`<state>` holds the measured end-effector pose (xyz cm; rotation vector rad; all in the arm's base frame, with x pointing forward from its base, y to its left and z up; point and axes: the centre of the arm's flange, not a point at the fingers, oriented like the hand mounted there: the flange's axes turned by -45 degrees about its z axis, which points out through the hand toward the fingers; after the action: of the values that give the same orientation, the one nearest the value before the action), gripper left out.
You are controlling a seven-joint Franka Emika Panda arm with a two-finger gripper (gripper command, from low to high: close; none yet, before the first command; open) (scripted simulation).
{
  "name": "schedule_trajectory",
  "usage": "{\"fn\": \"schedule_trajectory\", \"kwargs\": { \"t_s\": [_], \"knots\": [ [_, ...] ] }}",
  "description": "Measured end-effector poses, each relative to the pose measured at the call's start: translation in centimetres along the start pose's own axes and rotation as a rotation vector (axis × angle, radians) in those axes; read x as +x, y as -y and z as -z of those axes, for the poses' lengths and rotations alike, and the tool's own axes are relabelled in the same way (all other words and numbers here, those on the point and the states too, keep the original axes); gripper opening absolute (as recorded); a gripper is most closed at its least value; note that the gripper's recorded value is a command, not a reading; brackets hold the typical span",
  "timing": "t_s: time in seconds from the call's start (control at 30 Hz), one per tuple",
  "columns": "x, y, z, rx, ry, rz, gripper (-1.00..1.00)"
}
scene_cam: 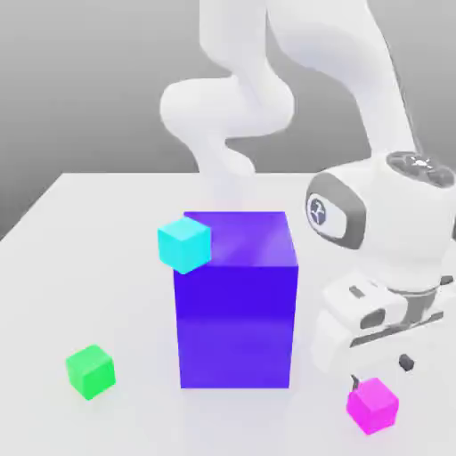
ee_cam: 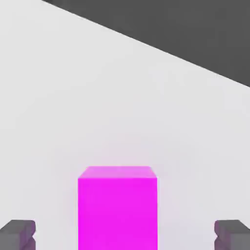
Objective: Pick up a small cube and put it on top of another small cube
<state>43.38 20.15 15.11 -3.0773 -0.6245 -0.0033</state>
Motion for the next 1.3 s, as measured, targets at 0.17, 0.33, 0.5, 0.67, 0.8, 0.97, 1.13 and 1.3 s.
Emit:
{"fn": "schedule_trajectory", "kwargs": {
  "t_s": [0.17, 0.33, 0.5, 0.67, 0.8, 0.97, 1.13, 1.3],
  "knots": [
    [-0.1, 0.0, -2.1, 0.0, 0.002, 0.002, -1.0],
    [-0.1, 0.1, -1.1, 0.0, 0.001, 0.001, -1.0],
    [0.7, 0.0, 3.9, 0.003, -0.012, 0.005, -1.0],
    [1.7, -3.7, 5.5, 0.023, -0.039, -0.183, -1.0],
    [2.0, -7.4, 6.6, 0.04, -0.059, -0.36, -1.0],
    [2.0, -12.1, 8.0, 0.06, -0.085, -0.581, -1.0],
    [1.0, -16.9, 9.3, 0.077, -0.105, -0.816, -1.0],
    [-2.2, -21.7, 10.0, 0.08, -0.098, -1.095, -1.0]
  ]
}}
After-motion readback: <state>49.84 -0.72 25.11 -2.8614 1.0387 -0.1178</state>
